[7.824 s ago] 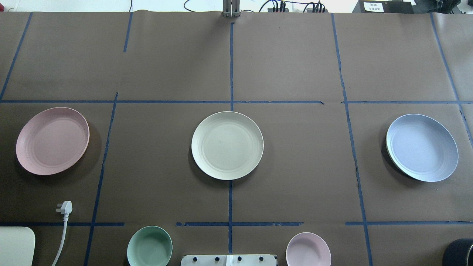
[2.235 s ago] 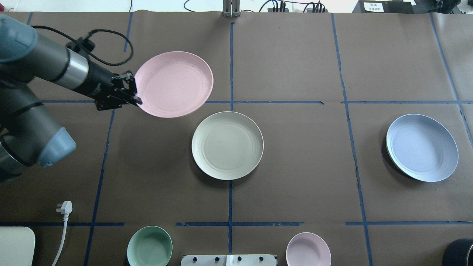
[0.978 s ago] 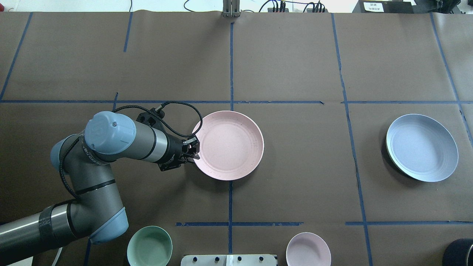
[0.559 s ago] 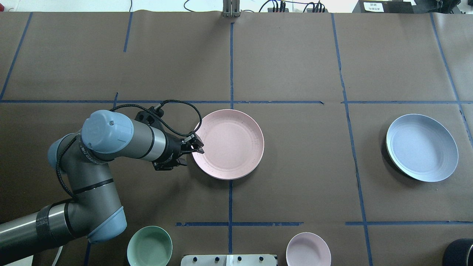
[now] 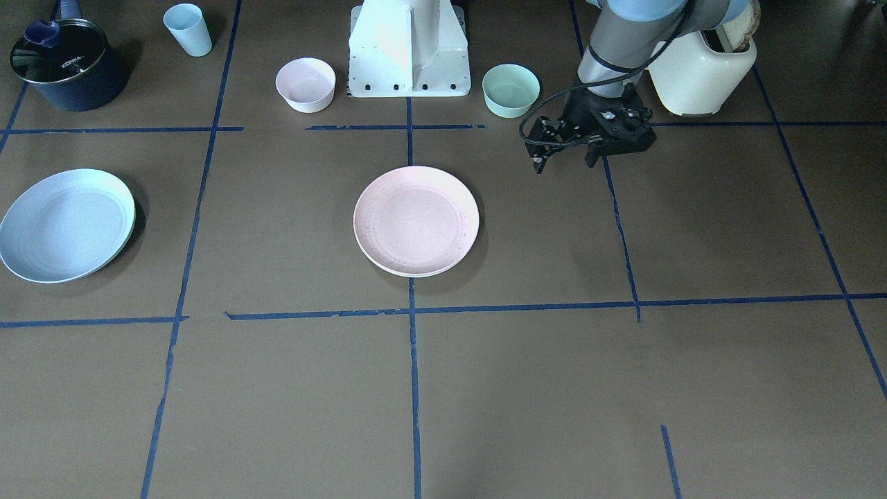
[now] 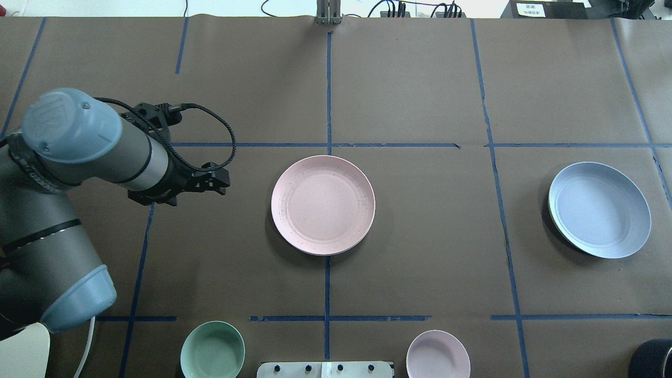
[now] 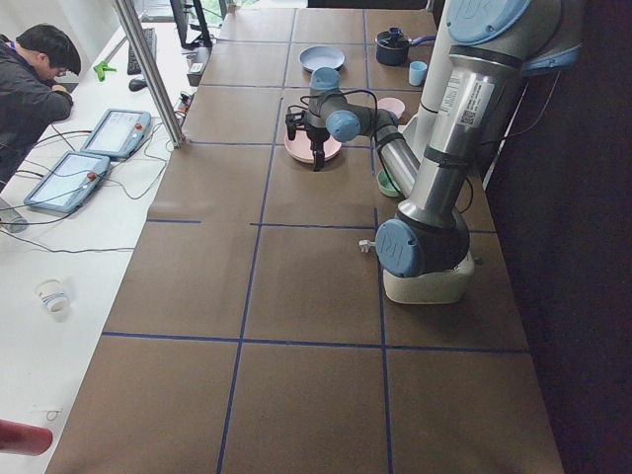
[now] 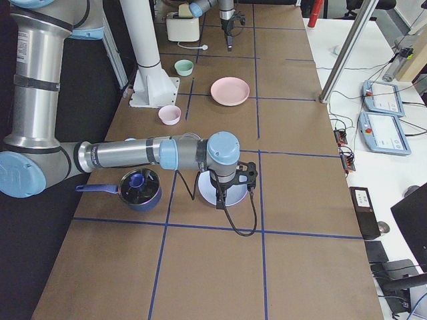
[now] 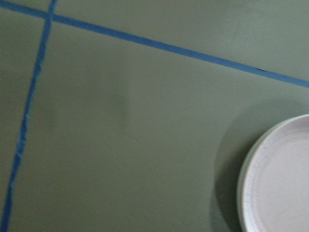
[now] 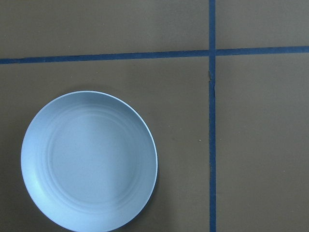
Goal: Stack three plates with pink and blue
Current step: 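Open the left gripper and withdraw the left arm from the stack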
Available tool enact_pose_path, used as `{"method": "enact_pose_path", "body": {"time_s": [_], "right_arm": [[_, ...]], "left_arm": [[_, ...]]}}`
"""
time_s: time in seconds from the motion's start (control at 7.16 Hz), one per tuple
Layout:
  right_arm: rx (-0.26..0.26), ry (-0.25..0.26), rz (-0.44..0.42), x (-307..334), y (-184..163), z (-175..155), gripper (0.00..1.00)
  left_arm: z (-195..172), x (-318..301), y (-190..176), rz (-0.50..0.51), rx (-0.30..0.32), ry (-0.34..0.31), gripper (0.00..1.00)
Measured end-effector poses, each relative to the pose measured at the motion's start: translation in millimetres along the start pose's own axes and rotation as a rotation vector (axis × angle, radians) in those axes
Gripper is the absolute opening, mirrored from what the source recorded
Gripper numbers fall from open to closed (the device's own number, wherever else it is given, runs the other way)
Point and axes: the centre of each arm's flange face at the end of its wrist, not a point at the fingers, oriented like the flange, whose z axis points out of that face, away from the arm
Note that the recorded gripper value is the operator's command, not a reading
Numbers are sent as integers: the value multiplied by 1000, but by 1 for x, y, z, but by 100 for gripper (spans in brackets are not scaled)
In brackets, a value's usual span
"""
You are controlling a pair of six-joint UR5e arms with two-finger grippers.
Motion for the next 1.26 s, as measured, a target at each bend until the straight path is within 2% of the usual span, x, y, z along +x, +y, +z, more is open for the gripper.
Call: {"method": "enact_pose_path", "body": {"time_s": [0.28,0.42,0.84,1.26], "right_arm": [[37,-14,18,-5,-11,39,100],[60,-27,28,-3,-14,62,100],[78,-37,53,-20,-5,129,100],[44,-24,29,-18,9,177,100]], "left_arm": [[-4,-64,-32,84,19,-76,100],[-8,-90,-47,97,3,-86,100],[-37,-161,-84,71,-38,-58,100],[-47,-176,-93,50,-49,-34,100]]}}
